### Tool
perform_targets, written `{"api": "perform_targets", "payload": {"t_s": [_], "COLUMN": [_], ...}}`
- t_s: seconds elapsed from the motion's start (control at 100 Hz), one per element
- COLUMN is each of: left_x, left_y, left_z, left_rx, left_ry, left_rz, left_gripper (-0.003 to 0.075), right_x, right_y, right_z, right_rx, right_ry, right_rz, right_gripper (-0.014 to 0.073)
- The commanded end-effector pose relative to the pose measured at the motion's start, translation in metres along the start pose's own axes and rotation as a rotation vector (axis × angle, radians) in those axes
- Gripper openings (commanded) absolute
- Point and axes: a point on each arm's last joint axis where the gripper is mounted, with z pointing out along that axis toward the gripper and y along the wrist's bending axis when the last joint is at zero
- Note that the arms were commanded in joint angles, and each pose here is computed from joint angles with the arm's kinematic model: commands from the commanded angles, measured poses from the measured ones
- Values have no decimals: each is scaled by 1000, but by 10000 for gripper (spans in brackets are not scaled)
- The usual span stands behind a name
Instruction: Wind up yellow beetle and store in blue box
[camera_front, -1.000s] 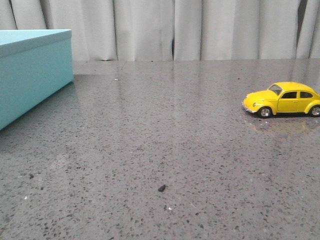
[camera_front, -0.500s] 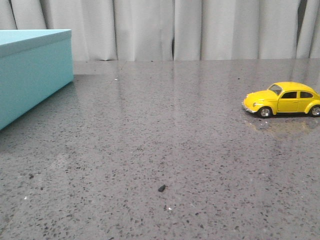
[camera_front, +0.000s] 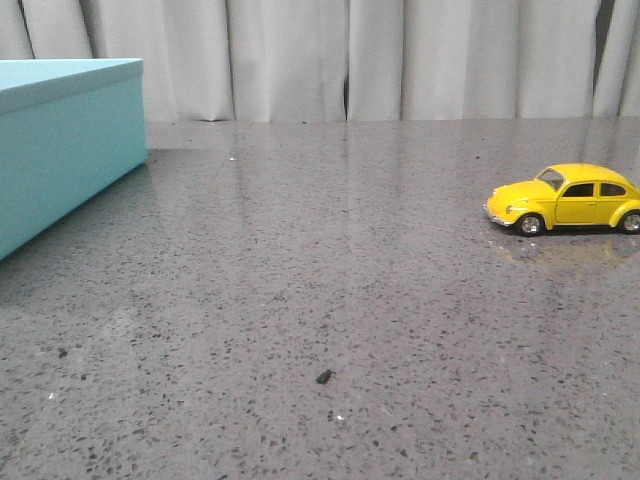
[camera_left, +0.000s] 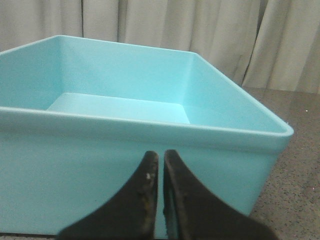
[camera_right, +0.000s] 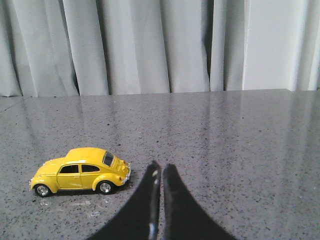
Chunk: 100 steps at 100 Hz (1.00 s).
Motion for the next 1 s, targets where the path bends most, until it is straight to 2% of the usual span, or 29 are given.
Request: {"api": "perform_targets", "payload": {"t_s": [0.0,0.99], "left_x": [5,5], "left_y": [2,2], "left_z": [-1,-1], "left_rx": [-8,-8], "left_ry": [-66,-70], "left_rz": [-15,-40], "left_gripper": [-19,-19], "right_x": [-1,-1], "right_y": [-2,-2], "right_z": [-1,-1], "right_rx": [18,18], "right_ry": [-82,-86], "right_rz": [-1,13], "right_gripper": [-49,-49]}}
